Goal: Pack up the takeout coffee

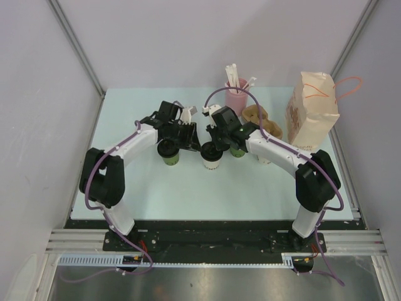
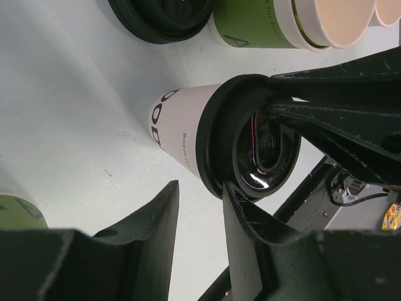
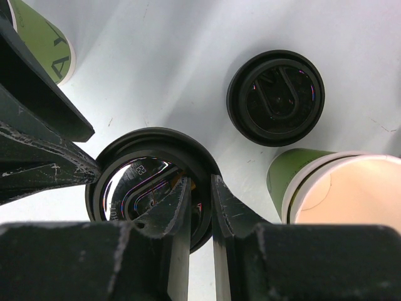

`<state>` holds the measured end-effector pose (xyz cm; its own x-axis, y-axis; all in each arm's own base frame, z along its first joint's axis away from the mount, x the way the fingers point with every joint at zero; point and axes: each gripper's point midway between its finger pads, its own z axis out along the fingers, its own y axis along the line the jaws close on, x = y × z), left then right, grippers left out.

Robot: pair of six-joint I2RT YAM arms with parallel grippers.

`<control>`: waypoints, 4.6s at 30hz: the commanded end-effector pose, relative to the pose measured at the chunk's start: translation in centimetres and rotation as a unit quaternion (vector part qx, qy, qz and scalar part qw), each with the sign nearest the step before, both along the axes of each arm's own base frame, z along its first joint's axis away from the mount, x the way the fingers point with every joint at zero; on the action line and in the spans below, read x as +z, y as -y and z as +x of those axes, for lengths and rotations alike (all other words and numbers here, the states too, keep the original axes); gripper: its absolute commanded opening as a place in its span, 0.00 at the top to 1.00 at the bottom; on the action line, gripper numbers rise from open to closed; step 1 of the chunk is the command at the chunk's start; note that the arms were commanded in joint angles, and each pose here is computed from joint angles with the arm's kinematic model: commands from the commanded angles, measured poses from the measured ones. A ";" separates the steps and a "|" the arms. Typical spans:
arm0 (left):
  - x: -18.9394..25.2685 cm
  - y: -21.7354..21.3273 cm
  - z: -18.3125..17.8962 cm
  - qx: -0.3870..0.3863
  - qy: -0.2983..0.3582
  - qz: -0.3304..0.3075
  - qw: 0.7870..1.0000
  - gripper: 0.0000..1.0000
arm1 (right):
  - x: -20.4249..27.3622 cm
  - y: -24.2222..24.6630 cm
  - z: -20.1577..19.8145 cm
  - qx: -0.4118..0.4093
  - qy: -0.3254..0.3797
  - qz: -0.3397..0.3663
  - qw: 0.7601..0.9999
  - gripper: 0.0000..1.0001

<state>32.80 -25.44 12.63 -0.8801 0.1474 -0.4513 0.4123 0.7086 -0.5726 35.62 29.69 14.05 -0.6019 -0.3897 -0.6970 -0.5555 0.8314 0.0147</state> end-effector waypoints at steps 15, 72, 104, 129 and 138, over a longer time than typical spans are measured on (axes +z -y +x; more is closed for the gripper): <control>-5.5 0.1 -2.3 -0.018 -0.071 0.019 0.997 0.87 | -2.6 -0.6 -1.9 -0.017 -0.027 0.035 0.999 1.00; 2.7 -1.1 0.1 -0.045 0.098 -0.002 0.994 0.50 | 5.3 -6.2 -2.6 0.058 0.080 0.195 0.976 0.50; 1.8 -2.2 -0.1 -0.042 0.104 0.014 0.994 0.53 | 2.8 -3.8 -10.7 -0.104 -0.194 0.294 0.930 0.40; 1.4 -2.0 -0.8 -0.048 0.096 0.006 0.994 0.55 | -1.0 -3.9 -8.7 -0.113 -0.237 0.311 0.913 0.59; 0.2 -2.4 -1.6 -0.050 0.081 0.012 0.995 0.59 | -2.8 -3.5 -8.1 -0.127 -0.240 0.298 0.915 0.65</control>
<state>32.02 -23.38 12.63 -0.7965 0.2191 -0.5635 0.5338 0.6924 -0.4854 26.62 33.37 12.43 -0.9188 0.1531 -0.3639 -0.1674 0.6837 0.7103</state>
